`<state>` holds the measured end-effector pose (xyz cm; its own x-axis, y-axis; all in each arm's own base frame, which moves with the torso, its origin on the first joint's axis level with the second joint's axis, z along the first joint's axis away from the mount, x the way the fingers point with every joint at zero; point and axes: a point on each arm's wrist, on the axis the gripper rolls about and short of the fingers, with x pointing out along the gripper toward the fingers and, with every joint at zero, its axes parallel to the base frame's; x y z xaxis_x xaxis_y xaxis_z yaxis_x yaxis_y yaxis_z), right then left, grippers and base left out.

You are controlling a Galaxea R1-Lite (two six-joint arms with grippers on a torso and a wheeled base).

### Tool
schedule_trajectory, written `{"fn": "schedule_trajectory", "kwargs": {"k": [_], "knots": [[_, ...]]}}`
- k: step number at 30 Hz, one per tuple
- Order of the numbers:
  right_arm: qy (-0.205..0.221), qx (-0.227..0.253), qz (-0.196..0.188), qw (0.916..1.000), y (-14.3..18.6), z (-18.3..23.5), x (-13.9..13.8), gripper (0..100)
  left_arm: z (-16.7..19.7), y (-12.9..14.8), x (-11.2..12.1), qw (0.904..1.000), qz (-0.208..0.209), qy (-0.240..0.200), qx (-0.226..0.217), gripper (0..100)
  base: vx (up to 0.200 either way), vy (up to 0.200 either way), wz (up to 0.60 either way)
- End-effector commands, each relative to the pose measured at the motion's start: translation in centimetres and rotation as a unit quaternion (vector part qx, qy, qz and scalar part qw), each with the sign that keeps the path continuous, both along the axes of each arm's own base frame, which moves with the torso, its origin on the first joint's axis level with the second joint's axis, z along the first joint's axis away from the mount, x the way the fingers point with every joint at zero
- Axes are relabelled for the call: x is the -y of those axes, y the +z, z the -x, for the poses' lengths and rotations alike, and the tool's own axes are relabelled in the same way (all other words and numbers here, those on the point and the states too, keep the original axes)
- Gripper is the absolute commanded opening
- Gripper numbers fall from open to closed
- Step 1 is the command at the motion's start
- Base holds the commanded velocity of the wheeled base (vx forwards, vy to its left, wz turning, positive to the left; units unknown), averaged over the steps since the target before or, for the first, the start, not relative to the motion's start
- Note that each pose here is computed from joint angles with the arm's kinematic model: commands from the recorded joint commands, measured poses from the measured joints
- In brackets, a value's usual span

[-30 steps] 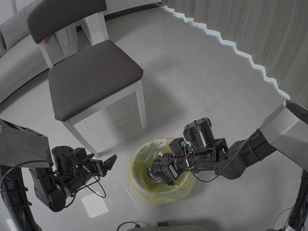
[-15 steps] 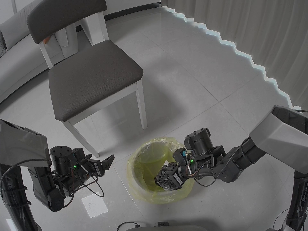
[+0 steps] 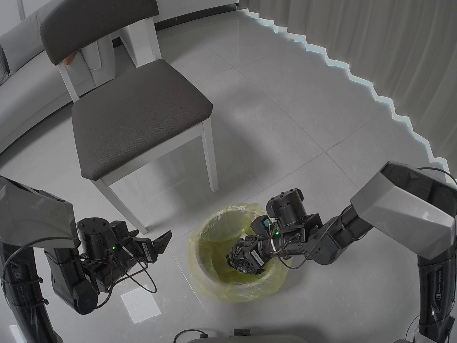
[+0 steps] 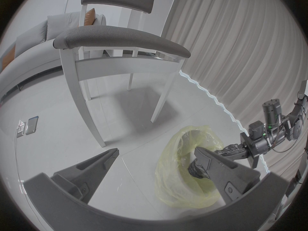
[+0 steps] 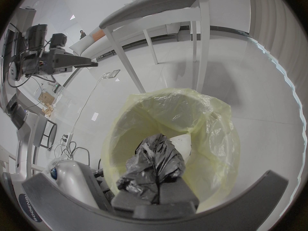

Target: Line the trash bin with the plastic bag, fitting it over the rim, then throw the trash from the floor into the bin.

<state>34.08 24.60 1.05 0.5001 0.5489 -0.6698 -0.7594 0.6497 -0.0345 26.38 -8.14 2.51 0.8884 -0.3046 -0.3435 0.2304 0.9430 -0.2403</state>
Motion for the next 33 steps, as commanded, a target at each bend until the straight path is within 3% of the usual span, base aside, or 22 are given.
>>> {"fn": "schedule_trajectory", "kwargs": {"k": [1,8,9,21,28,33], "knots": [[-0.007,-0.017,0.012,0.9998,-3.7,-1.8,-0.4,0,-0.2,0.0,0.1,1.0,0.001,0.001,0.007,100,0.0,0.0,0.0],[-0.006,-0.014,0.013,0.9998,-5.4,-2.6,-1.0,0,-0.3,0.4,0.1,0.9999,0.003,0.002,0.016,100,0.0,0.0,0.0],[-0.01,-0.007,0.006,0.9999,-5.2,-2.9,-1.2,100,-0.3,0.4,0.1,0.9999,0.003,0.001,0.016,100,0.0,0.0,0.0],[-0.025,0.037,-0.027,0.9986,-0.5,-2.7,0.2,100,-0.9,-1.3,1.8,0.9997,-0.004,-0.023,0.0,100,0.0,0.0,0.0],[-0.075,0.046,-0.029,0.9957,2.9,-2.5,5.2,100,-3.1,-4.3,3.0,0.9997,-0.015,-0.019,-0.009,100,0.0,0.0,0.0],[-0.112,0.028,-0.007,0.9933,2.2,-2.3,9.1,100,-4.5,-7.1,3.1,0.9992,-0.029,-0.018,-0.023,100,0.0,0.0,0.0]]}}
